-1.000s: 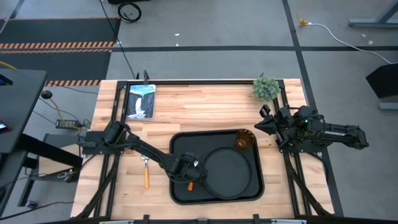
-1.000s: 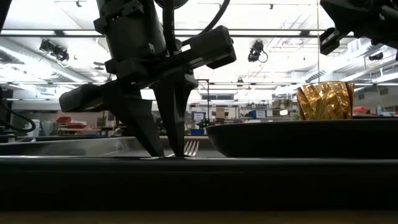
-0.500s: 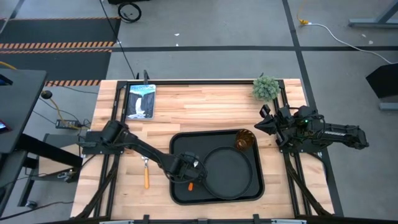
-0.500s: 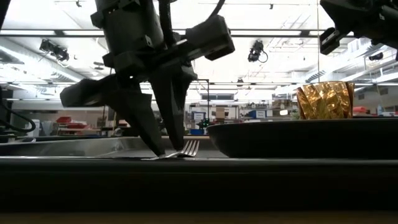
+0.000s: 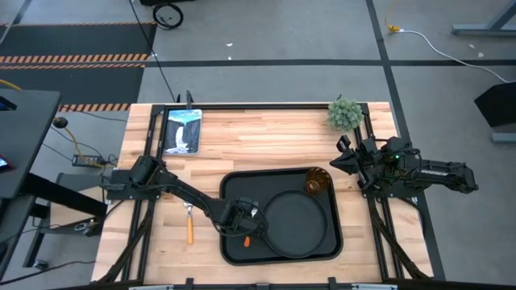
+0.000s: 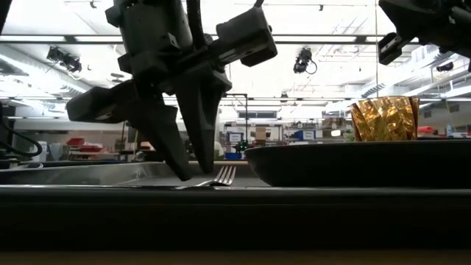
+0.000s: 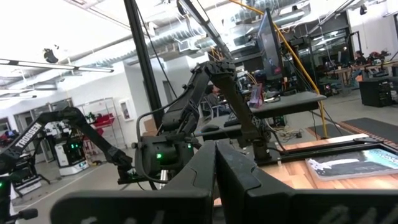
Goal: Pick and place plate/cup/fork/spoon on tray
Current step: Put the fork on the serving tray
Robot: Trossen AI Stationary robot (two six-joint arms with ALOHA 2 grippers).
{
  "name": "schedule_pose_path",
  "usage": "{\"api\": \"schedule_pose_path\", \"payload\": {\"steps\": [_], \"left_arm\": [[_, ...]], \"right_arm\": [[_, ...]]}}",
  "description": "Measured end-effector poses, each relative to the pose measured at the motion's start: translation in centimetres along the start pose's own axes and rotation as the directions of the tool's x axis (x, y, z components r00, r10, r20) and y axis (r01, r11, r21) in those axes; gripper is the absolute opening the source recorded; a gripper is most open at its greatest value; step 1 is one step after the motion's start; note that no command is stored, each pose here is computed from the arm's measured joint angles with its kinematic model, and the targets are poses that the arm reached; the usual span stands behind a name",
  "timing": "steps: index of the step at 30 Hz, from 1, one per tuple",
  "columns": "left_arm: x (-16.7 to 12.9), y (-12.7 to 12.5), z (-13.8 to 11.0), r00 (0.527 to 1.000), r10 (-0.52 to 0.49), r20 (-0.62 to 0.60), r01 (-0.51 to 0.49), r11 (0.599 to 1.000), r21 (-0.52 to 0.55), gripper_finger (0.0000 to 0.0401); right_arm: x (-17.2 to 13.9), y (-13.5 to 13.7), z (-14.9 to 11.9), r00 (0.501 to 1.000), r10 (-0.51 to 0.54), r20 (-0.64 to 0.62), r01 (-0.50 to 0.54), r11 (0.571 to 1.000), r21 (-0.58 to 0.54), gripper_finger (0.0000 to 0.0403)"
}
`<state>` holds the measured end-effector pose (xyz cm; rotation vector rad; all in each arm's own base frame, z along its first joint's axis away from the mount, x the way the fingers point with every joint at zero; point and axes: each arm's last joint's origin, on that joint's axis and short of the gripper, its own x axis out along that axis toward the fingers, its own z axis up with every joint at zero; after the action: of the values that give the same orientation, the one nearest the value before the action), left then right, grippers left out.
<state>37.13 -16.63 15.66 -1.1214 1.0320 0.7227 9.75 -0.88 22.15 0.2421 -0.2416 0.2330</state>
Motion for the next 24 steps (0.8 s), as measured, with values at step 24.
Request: {"api": "schedule_pose_path", "payload": {"steps": [24], "left_arm": [[-0.5, 0.1, -4.3, 0.986, -0.031, -0.162, 0.132, 0.734, 0.666, 0.0100]], "right_arm": [[0.0, 0.0, 0.0, 1.000, 0.000, 0.000, 0.000, 1.000, 0.000, 0.0018]]}}
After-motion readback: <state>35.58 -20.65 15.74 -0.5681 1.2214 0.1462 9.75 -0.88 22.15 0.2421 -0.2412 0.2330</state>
